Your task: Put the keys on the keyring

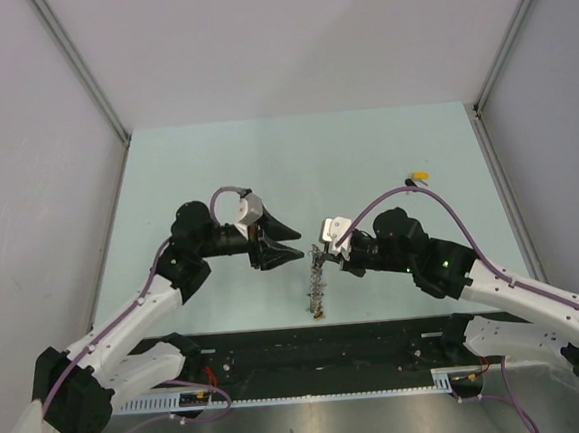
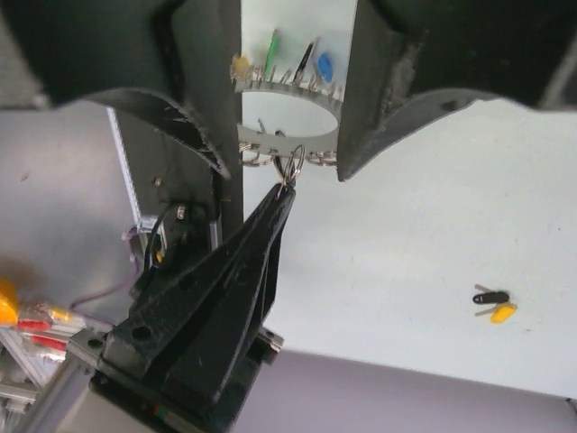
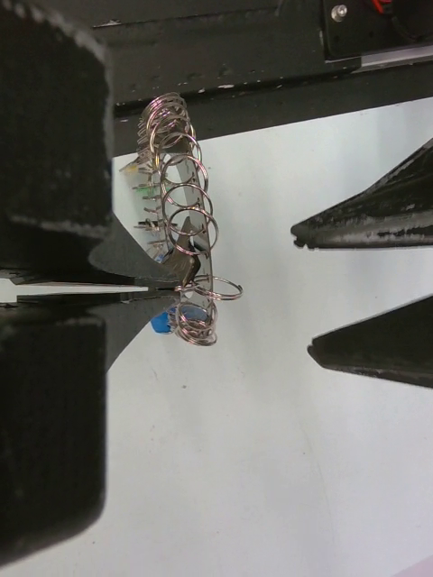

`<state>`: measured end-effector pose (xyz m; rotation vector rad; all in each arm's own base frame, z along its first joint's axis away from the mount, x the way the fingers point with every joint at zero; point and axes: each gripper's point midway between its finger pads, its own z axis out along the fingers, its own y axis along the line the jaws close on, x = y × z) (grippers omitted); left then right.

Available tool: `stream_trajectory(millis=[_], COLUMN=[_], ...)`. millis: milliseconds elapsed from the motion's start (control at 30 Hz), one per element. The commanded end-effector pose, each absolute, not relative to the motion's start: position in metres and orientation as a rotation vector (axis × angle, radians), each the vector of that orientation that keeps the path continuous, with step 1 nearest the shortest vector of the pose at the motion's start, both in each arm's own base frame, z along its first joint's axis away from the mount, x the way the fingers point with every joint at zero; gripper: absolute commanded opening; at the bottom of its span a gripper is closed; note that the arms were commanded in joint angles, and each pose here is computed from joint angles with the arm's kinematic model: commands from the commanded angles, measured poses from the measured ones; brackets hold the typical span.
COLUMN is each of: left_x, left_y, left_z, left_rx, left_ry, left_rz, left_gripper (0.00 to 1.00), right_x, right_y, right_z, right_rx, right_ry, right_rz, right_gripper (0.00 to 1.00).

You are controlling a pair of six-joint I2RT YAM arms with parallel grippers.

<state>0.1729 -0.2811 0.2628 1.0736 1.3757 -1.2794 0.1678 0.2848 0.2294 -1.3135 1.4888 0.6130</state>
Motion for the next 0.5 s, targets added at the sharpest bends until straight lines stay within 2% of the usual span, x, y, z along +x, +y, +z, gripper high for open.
stream_trajectory(millis=[0,133,400,467], left_x=[0.168,0.169,0.166,0.167], left_y=[-0.279,-0.278,-0.295,-0.298], left_z=[0.265,0.255,0.252,0.251], left_rx=[1.307,1.397,1.518,1.524], left_ry=[1.292,1.348,1.340,1.340], left_rz=[-1.205,-1.197,-1.206,-1.207], left_gripper=[0.55,0.58,0.45,0.45], right_x=[0.173,0.174,0.173,0.172], right_y=[0.289,0.289,0.293,0.294], right_z=[0.270,0.274,0.276,0.275], right_rx=[-1.303,-1.320,-1.350,-1.356], right_ry=[1.386,1.375,1.369,1.367], right_rz=[0.591,0.576,0.575,0.575], right_gripper=[0.00,0.00,0.00,0.00])
